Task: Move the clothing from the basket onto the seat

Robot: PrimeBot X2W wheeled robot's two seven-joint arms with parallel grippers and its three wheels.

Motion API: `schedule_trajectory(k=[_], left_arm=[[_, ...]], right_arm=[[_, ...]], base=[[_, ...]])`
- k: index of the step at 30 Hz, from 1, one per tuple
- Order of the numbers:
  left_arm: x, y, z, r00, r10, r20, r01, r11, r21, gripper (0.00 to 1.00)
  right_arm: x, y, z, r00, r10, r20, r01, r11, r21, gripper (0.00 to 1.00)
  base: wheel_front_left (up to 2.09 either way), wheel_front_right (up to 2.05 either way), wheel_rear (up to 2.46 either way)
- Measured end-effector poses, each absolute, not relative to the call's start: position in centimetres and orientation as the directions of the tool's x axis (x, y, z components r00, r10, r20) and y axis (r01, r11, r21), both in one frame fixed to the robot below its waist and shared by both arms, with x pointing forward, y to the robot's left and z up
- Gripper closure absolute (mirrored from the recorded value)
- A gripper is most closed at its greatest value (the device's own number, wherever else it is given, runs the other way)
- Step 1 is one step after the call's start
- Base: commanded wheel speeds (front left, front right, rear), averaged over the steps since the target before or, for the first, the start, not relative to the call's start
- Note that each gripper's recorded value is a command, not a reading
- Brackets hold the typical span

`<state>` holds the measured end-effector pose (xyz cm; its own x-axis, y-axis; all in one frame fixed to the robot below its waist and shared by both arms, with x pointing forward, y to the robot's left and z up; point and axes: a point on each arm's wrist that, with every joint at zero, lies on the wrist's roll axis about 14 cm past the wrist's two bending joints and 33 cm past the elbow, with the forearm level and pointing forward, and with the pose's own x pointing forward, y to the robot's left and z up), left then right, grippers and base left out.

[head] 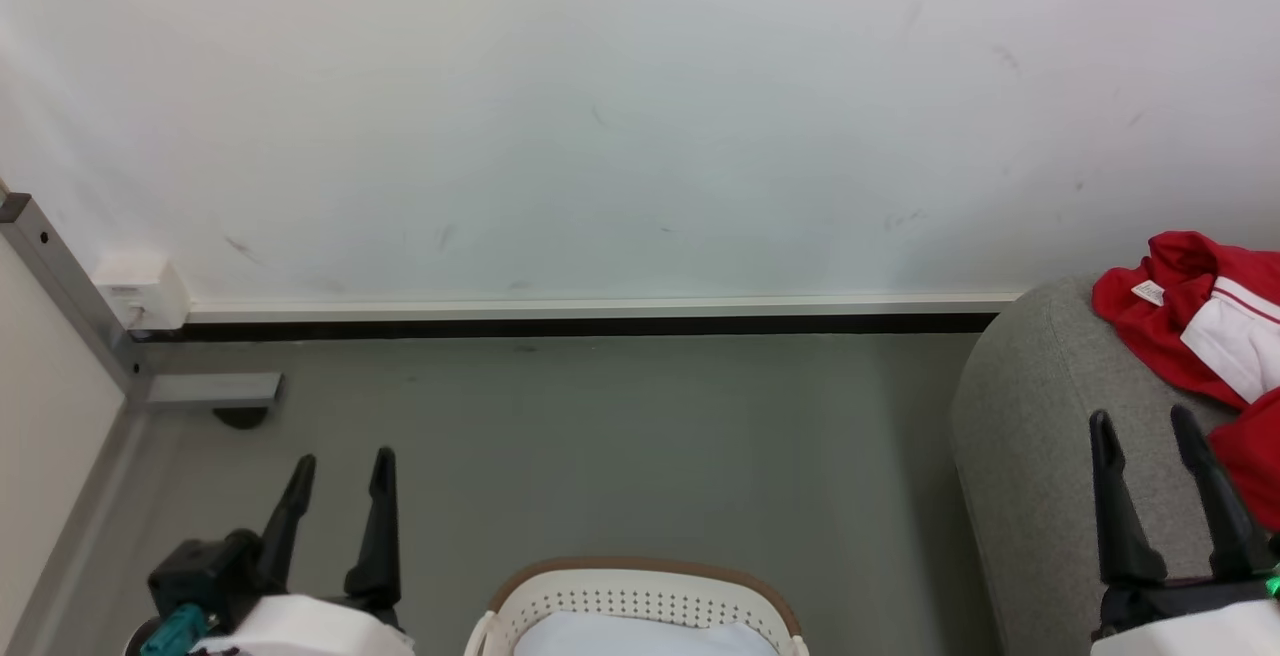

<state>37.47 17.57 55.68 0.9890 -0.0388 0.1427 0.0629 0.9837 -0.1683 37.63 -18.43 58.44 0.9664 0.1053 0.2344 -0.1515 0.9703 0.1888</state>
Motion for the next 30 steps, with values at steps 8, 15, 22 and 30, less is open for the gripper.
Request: schedule_trajectory(k=[8,15,22,30], left_arm=[[35.9,18.0,53.2,0.994,-0.017,0.11,0.036,0.985,-0.171,0.0],[35.7,17.6,52.3,0.994,-0.036,0.103,0.053,0.985,-0.165,0.0],[35.7,17.3,51.9,0.994,-0.048,0.103,0.064,0.985,-0.158,0.0],[35.8,17.4,51.6,0.994,-0.05,0.101,0.064,0.987,-0.147,0.0]], right_arm=[[35.7,-16.4,53.8,0.979,0.113,0.171,-0.149,0.964,0.222,0.0],[35.5,-15.5,52.4,0.982,0.125,0.142,-0.156,0.96,0.234,0.0],[35.9,-15.0,52.7,0.979,0.131,0.154,-0.165,0.957,0.237,0.0],[35.9,-15.0,52.4,0.981,0.13,0.146,-0.163,0.957,0.239,0.0]], base=[[0.0,0.0,0.0],[0.0,0.0,0.0],[0.0,0.0,0.0],[0.0,0.0,0.0]])
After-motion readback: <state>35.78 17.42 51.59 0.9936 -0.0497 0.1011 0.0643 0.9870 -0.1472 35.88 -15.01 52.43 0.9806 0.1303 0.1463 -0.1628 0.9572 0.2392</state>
